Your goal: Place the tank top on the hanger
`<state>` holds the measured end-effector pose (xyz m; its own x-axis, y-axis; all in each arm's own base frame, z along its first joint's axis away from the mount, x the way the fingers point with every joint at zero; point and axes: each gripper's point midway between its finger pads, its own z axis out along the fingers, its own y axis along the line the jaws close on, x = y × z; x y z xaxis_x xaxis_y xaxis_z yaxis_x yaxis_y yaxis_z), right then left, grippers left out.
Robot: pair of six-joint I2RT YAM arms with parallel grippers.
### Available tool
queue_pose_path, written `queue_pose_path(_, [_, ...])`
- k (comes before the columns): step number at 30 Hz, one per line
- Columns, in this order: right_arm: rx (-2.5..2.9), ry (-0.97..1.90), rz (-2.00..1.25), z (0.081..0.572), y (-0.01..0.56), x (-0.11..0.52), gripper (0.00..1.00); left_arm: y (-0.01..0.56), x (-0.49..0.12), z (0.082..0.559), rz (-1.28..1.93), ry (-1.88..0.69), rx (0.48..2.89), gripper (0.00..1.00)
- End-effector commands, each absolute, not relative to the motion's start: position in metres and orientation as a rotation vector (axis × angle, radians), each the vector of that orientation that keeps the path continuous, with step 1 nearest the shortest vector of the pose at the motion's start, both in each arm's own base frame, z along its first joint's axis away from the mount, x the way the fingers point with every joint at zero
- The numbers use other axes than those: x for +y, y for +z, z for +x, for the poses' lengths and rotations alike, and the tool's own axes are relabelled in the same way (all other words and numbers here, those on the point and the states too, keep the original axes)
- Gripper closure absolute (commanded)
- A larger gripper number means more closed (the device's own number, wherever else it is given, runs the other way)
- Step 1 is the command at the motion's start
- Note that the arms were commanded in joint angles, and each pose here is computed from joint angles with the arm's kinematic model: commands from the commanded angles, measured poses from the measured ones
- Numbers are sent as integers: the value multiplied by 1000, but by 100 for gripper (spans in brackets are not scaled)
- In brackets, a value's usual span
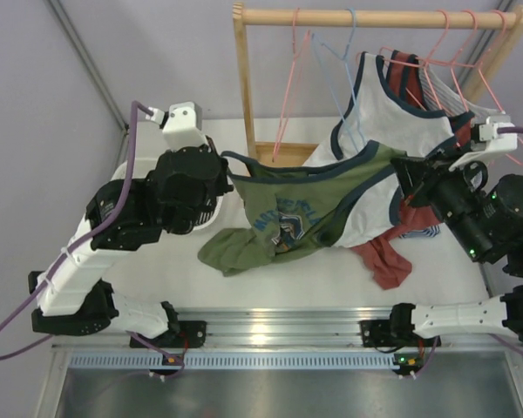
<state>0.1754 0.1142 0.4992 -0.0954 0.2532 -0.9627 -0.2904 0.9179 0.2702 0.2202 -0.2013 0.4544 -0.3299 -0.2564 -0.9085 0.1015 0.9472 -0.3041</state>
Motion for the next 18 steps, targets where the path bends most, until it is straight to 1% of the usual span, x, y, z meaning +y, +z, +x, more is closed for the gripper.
queue_pose_path(1, [1596,365,-99,183,500,128,100,461,-173,220,-97,-249,1835,100])
queue_pose_path(4, [1646,375,-151,187,473,152,100,433,-174,218,-61,-203,1889,100])
queue_pose_path(5, [1667,445,-167,185,465,167,100,424,-174,217,-61,-192,1909,100])
queue_pose_path(7, [1732,459,-186,195,429,179,100,403,-173,211,-71,-190,1966,100])
queue_pose_path(8, [1777,572,-231,190,413,199,100,387,-173,209,-53,-156,1998,100])
queue_pose_path(9, [1812,599,-241,193,384,208,100,383,-169,206,-77,-176,2003,100])
queue_pose_path(10, [1838,616,-227,198,368,210,100,358,-173,203,-33,-149,2054,100])
queue_pose_path(12, [1880,718,-242,192,327,226,100,331,-177,201,-20,-168,2116,100])
queue_pose_path(13, [1899,741,-227,192,315,227,100,298,-187,200,9,-155,2172,100])
queue_pose_path(14, [1952,751,-255,188,285,232,100,278,-195,197,15,-185,2221,100])
queue_pose_path(15, [1945,778,-249,188,280,235,100,261,-200,194,24,-199,2252,100])
queue_pose_path(16, [1962,810,-255,184,271,239,100,231,-210,194,30,-214,2283,100])
queue_pose_path(17, [1996,804,-258,181,250,239,100,215,-220,188,42,-263,2326,100])
queue_pose_path(18, [2011,806,-252,180,240,238,100,202,-225,188,38,-273,2339,100])
